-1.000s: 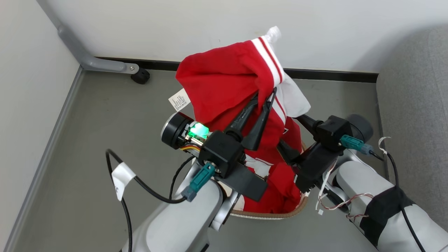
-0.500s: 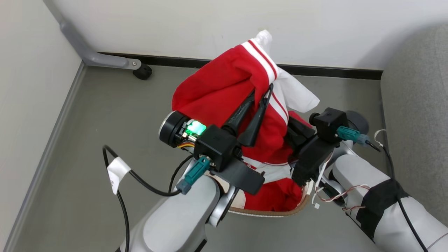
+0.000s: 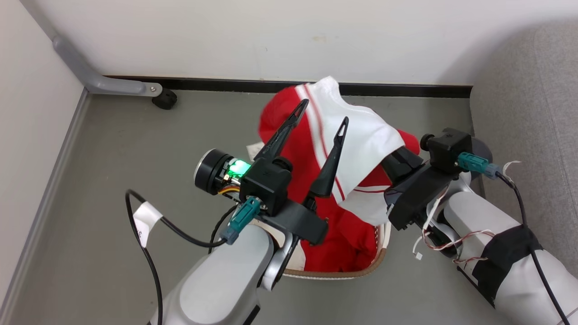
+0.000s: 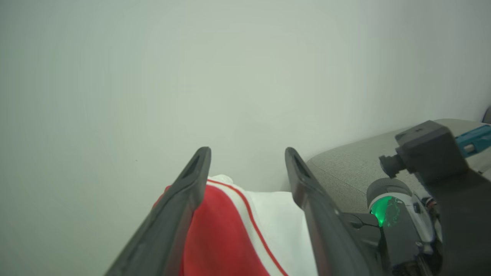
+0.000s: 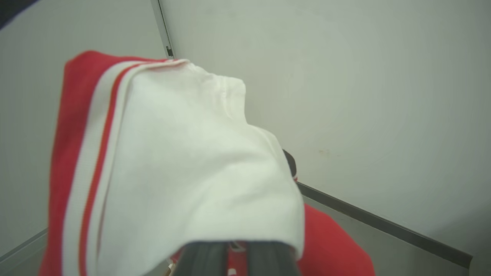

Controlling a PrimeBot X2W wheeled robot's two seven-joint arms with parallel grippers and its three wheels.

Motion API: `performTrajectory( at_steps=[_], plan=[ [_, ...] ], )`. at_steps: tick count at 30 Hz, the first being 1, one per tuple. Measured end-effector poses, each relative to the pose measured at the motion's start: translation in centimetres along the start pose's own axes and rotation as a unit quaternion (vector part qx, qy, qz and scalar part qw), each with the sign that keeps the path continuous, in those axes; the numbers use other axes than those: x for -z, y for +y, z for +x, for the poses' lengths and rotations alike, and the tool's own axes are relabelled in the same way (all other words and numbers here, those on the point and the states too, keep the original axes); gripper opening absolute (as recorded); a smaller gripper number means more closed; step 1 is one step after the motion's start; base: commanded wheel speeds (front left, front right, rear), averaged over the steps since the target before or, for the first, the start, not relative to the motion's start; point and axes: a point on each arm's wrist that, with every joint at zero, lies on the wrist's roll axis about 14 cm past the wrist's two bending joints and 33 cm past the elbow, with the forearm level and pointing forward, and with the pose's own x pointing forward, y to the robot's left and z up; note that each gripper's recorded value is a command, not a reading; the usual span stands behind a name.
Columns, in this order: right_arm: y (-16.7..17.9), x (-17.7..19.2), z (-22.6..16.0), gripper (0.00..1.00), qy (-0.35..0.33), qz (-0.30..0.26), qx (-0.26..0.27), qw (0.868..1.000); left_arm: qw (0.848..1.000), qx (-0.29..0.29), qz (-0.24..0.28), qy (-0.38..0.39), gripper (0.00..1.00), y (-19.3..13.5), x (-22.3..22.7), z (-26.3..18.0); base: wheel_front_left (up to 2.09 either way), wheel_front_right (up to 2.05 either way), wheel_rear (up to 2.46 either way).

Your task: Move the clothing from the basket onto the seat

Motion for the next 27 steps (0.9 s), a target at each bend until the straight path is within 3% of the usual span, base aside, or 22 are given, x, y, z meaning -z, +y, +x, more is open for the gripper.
performTrajectory(
  at_steps=[15, 27],
  plan=[
    [-2.0, -3.0, -1.6, 0.0, -0.04, 0.013, 0.036, 0.998, 0.998, -0.017, -0.01, 0.061, 1.0, 0.2, 4.3, -1.3, 0.0, 0.0, 0.0],
    [-5.0, -4.8, -4.8, 0.0, -0.061, 0.007, 0.091, 0.994, 0.995, 0.047, -0.032, 0.079, 1.0, -3.4, 5.7, -0.8, 0.0, 0.0, 0.0]
  ],
)
